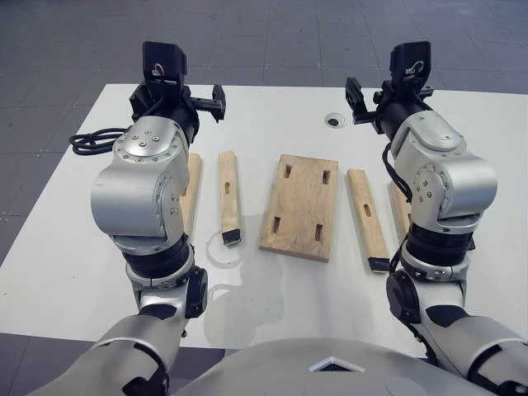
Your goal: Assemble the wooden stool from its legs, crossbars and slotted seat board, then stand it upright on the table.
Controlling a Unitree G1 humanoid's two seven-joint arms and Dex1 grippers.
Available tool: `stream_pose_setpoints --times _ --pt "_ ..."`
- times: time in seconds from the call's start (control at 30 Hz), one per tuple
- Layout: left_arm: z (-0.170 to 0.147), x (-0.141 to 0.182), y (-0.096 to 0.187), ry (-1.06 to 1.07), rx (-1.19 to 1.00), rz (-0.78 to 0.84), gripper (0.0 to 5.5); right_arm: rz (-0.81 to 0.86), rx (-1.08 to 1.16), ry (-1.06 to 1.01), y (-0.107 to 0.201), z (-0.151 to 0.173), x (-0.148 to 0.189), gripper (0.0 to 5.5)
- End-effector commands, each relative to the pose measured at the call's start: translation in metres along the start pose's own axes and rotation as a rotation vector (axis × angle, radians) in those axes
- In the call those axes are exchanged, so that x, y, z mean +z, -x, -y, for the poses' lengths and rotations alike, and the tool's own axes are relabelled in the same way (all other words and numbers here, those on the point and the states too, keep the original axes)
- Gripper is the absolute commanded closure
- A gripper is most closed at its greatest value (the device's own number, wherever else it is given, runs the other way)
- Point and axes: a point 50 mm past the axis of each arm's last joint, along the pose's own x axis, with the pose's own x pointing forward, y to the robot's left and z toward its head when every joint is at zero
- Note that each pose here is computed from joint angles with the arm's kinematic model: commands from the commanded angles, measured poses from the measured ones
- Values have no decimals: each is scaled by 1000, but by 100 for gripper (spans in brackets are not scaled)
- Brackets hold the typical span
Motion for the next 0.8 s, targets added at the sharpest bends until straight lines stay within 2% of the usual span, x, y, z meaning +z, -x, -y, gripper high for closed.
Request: stream_pose_setpoints --times 0.03,0.6,0.8 --pt "0 -2 0 -8 -4 -8 51 -2 6 9 1 0 0 119" --pt "1 -3 -2 13 1 -5 51 -8 -11 79 -1 0 0 119" --pt "-9 1 -1 -138 101 102 51 42 27 74 -1 -4 4 119"
